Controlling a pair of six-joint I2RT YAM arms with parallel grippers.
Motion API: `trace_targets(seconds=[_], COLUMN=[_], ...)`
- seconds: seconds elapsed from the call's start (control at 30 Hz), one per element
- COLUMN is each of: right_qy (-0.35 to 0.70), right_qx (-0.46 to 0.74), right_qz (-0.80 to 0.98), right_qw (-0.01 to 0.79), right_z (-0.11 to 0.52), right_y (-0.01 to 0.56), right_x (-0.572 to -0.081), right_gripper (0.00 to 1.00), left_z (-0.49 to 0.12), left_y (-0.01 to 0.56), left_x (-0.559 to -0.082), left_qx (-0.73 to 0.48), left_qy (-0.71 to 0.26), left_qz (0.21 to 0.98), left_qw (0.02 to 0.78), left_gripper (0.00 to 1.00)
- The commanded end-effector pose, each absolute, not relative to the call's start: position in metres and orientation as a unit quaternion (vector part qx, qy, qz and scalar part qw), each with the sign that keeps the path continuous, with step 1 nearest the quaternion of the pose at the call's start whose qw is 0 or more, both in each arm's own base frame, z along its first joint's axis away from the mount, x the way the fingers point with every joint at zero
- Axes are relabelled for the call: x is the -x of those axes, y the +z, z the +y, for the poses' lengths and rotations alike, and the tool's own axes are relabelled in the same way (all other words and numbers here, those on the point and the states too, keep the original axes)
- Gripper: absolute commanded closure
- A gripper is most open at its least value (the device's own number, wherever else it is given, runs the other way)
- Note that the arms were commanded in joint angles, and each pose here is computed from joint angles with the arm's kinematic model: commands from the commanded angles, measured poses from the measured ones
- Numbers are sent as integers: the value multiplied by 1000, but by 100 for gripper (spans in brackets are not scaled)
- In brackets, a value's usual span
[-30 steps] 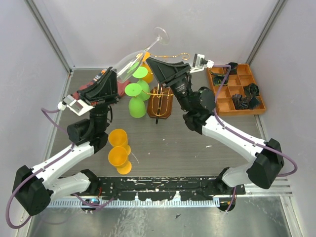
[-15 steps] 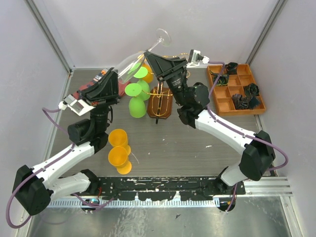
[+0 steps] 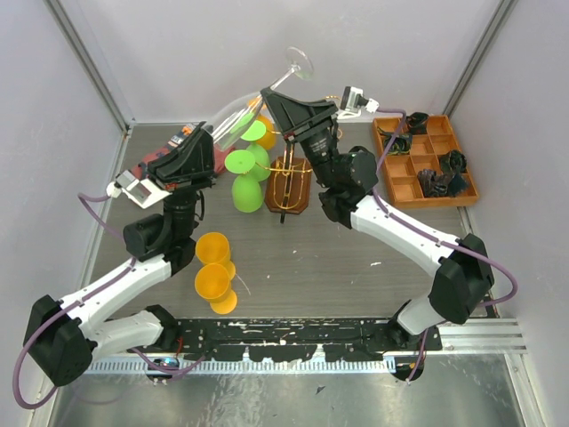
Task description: Place the wine glass upside down on the wine glass rack
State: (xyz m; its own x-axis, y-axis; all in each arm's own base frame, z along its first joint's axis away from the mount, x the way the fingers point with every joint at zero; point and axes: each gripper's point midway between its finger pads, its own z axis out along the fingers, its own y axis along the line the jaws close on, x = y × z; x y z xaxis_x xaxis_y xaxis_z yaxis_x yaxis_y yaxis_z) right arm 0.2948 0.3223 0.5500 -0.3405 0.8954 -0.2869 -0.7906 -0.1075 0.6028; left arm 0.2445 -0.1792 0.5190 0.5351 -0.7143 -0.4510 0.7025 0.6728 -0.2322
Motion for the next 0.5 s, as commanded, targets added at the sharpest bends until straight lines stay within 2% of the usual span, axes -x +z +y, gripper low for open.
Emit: trace_targets(seconds=[0.0, 0.23, 0.37, 0.47], right_qy=[763, 758, 744, 722], right_qx=[-52, -46, -42, -38], right_qz=[288, 291, 295, 300], right_qw=[577, 582, 598, 622], right_z=[306, 307, 306, 301], right_y=[591, 594, 597, 602], right_x=[-271, -270, -271, -273], right_gripper=[56, 89, 98, 99], left_z=[-176, -180, -183, -183], left_y=[517, 511, 504, 499], left_x=[-244, -247, -248, -248], left_qx=[21, 19, 15, 13], left_qy=[-404, -411, -413, -409], left_qz=[256, 264, 271, 276], left_qw=[878, 872, 869, 869], left_gripper=[92, 91, 89, 84])
